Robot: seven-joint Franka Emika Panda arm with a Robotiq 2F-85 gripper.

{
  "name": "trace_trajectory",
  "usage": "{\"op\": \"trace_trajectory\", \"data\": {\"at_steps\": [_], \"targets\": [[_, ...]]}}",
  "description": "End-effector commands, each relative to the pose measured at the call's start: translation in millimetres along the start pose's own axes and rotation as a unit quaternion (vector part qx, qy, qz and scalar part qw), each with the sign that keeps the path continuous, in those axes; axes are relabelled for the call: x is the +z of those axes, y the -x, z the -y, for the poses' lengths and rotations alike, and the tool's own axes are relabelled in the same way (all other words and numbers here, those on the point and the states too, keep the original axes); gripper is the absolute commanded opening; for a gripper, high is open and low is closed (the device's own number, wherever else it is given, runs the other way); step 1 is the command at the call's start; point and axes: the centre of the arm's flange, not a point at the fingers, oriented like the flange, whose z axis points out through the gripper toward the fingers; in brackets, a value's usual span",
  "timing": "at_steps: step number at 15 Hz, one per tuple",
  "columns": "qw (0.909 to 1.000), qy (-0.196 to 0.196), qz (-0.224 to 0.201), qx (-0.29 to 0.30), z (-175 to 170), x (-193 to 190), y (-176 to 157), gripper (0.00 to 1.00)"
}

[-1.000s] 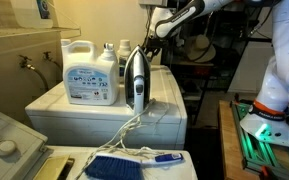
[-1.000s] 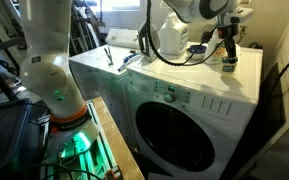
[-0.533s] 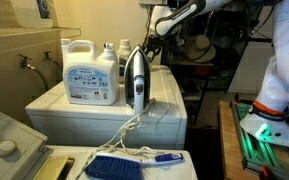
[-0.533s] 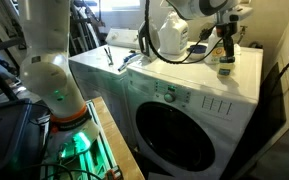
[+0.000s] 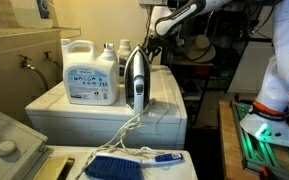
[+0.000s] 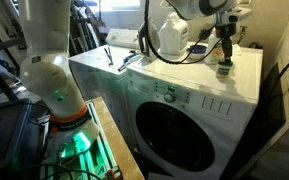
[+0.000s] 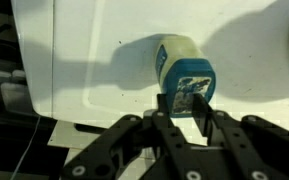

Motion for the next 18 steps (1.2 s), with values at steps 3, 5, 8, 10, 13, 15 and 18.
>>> {"op": "trace_trajectory", "data": {"at_steps": [3, 5, 8, 10, 13, 15, 18], "targets": [[1.0000, 0.003, 0.006, 0.006, -2, -2, 4, 0.79], [0.9999, 0.002, 0.009, 0.007, 0, 0, 6, 0.94], [0.9999, 0.000, 0.011, 0.007, 4, 6, 8, 1.00], [0.9999, 0.000, 0.013, 0.006, 6, 10, 9, 1.00], [0.9999, 0.004, 0.015, 0.005, 7, 15, 10, 1.00], [0.9998, 0.004, 0.016, 0.006, 7, 17, 10, 0.95], [0.9998, 0.004, 0.018, 0.005, 7, 17, 11, 0.68]]}}
